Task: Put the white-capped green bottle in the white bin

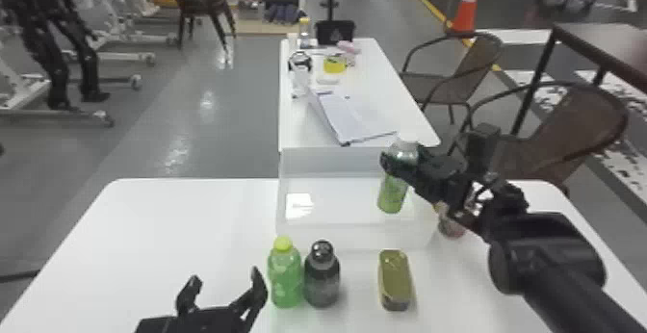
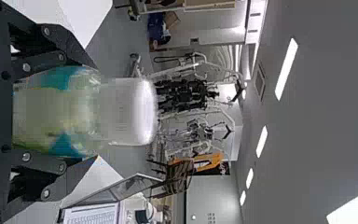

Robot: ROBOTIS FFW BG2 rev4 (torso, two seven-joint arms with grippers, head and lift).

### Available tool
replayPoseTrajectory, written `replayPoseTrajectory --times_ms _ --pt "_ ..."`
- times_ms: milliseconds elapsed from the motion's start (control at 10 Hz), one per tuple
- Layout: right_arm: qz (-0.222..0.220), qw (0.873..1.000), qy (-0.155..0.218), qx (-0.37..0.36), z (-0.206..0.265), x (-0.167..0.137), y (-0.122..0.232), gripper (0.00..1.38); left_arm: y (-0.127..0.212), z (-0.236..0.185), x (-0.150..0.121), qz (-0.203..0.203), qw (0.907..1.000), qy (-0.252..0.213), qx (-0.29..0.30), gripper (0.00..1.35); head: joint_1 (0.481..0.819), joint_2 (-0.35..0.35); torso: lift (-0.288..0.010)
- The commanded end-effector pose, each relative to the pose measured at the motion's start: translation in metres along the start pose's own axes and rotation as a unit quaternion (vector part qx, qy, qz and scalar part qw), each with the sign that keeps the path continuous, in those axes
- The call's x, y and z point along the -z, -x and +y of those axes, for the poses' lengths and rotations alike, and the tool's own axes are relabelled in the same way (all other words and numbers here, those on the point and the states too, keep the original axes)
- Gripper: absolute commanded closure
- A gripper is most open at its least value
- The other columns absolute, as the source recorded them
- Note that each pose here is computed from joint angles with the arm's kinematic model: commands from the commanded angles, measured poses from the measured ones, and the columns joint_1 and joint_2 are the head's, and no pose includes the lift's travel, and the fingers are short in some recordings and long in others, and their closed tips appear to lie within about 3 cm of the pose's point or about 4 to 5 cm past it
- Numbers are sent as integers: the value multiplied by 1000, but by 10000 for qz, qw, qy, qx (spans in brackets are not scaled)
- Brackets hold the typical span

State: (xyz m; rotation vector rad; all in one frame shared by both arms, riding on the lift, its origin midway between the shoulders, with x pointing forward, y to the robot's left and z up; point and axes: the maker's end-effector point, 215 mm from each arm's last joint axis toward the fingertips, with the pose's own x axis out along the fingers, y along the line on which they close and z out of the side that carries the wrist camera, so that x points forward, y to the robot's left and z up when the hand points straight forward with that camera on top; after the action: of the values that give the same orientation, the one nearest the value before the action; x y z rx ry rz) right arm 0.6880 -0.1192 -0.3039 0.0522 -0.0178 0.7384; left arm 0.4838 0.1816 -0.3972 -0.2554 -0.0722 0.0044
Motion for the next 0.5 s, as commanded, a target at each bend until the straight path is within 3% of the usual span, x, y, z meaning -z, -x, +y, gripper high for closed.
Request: replayPoseTrajectory --times_ms 0,100,400 --pt "8 10000 10 1 0 0 0 153 -1 -1 0 -10 10000 -3 22 167 549 0 -100" --pt "4 10000 4 3 -1 0 0 65 -1 -1 -1 -15 10000 0 29 167 549 0 -100" --pt "-75 9999 -79 4 2 0 2 113 -1 -1 -1 -15 10000 0 29 167 549 0 -100"
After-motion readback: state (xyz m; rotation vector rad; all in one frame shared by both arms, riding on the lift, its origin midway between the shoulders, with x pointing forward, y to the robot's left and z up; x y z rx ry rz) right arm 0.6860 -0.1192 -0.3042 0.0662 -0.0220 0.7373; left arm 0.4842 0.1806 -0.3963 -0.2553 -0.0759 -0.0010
